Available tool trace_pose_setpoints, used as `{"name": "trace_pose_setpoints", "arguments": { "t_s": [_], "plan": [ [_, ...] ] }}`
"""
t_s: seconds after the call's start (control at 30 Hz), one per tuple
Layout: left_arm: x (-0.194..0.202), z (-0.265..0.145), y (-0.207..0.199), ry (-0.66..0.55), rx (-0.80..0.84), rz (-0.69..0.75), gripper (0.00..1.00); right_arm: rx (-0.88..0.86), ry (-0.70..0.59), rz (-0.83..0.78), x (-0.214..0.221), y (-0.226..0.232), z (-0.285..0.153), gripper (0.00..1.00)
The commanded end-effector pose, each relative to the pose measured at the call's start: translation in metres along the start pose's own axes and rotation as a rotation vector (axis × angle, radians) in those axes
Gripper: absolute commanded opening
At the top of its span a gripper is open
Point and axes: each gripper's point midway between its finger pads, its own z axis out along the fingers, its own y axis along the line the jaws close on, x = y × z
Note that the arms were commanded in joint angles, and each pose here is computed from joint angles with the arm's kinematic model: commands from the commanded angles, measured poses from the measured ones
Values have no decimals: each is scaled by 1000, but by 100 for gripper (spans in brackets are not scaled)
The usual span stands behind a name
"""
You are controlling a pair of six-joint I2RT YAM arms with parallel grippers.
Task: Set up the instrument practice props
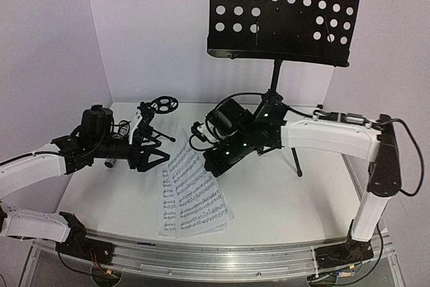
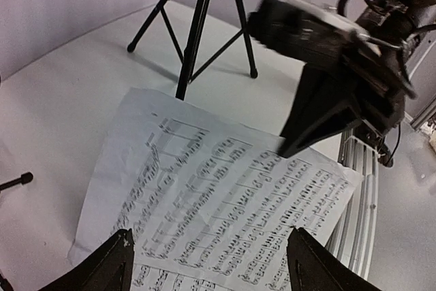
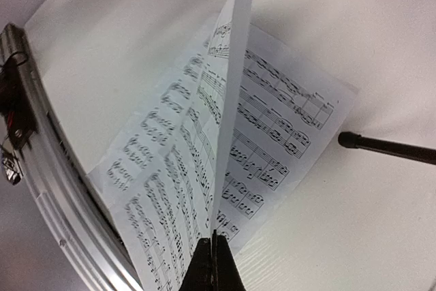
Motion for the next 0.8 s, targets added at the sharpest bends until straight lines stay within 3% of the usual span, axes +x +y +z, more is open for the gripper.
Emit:
{"name": "trace_pose_setpoints", "arguments": {
  "t_s": [0.0,0.27,0.47,0.6,0.77],
  "plan": [
    [-22,-16,-9,-105,0,-33,77,50,-102,-220,-18,6,-71,0],
    [-95,-82,-31,-358,-74,60,87,-14,-409,-345,-73,47,-188,0],
    [-133,-124,-57,-428,-70,139,98,-47,-614,-297,-102,56,-267,0],
    [-129,-120,-54,-422,-68,122,100,-96,-713,-319,-115,66,-300,0],
    [-154,-97,-66,-402,90,146,100,-151,-855,-342,-129,78,-341,0]
  ]
}}
